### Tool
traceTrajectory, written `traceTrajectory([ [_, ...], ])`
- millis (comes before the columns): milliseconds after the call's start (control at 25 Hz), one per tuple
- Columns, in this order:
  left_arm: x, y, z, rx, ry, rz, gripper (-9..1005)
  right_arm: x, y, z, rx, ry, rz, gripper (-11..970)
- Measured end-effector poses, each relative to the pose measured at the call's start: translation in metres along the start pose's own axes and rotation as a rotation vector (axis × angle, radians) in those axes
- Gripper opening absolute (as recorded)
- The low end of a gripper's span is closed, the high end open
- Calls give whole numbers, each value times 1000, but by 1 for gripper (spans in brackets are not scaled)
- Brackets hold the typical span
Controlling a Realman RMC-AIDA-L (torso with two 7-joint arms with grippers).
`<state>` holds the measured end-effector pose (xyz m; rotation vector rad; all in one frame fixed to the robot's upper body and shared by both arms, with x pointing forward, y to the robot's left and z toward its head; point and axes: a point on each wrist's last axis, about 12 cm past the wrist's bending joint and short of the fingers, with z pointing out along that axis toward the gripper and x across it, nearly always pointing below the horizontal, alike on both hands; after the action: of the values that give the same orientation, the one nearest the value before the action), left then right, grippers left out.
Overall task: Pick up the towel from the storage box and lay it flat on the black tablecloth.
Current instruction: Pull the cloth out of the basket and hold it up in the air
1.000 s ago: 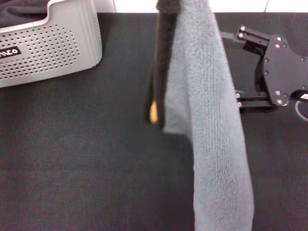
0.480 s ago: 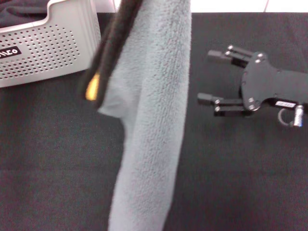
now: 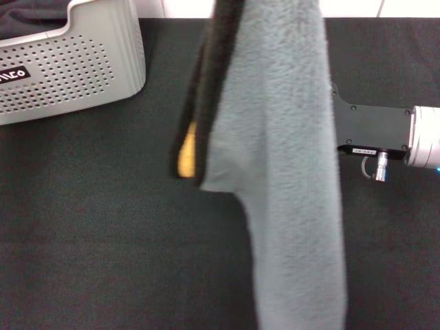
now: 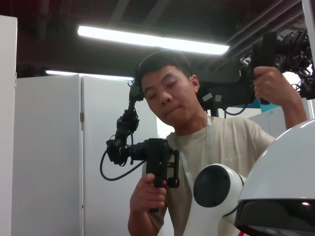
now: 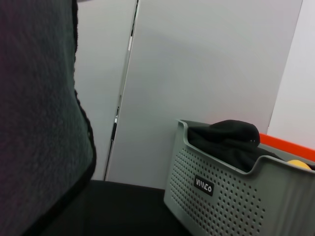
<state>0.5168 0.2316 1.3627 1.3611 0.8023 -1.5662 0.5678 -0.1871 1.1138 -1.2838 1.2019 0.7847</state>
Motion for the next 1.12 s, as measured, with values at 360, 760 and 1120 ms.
traceTrajectory([
  [360, 7, 3, -1, -35, 61, -44, 13, -7, 2, -10, 1, -61, -12, 869],
  [760, 11, 13, 5, -67, 194, -42, 13, -14, 1, -28, 23, -143, -15, 869],
  [1120, 14, 30, -5, -163, 260, -29, 12, -15, -2, -34, 55, -158, -29, 869],
])
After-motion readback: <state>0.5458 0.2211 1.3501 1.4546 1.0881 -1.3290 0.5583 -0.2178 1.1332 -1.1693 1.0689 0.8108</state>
